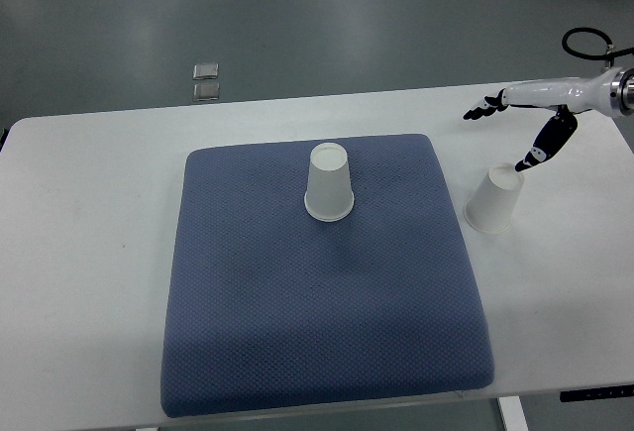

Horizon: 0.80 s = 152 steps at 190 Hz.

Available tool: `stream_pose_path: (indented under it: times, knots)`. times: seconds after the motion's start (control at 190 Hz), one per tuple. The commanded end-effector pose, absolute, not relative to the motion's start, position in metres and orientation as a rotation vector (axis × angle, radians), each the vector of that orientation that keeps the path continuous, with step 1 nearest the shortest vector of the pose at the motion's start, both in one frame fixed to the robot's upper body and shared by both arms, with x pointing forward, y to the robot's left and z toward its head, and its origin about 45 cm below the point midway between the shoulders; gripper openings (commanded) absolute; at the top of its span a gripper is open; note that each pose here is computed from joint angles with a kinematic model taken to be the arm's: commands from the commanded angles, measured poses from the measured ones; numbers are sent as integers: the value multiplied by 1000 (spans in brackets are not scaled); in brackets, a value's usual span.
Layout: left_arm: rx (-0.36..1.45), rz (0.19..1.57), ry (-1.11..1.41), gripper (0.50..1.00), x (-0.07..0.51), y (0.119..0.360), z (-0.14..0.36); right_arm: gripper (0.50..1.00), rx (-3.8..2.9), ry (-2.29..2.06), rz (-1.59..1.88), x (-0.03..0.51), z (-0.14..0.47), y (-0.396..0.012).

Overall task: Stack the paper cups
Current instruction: 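Reach the right hand down over the standing white paper cup, then close the right hand fingers around the white paper cup and lift it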

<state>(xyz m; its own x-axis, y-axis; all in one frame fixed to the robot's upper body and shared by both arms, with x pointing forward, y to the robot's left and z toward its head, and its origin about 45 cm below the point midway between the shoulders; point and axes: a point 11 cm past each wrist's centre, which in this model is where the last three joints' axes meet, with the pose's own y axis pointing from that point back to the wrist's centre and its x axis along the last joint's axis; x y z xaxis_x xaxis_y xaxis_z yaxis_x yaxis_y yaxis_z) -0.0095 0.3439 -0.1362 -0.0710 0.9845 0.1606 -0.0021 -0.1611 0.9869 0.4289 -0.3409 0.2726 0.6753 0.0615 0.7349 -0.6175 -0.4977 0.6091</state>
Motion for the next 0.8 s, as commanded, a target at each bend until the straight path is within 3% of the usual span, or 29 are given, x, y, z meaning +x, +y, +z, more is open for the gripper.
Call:
stream_pose_path:
  times: [0.0,0.479,0.795]
  knots:
    - [1287,1385,1175,1000,-9,344,-136,909,1898,-367,899,425,263,-338]
    - [1289,1385,1173,1000,-10,344,-136,909,1847,-251,928,415,220,-326]
    - [1287,1385,1175,1000,-9,344,-136,901,1787,-314,950,420,206,-344]
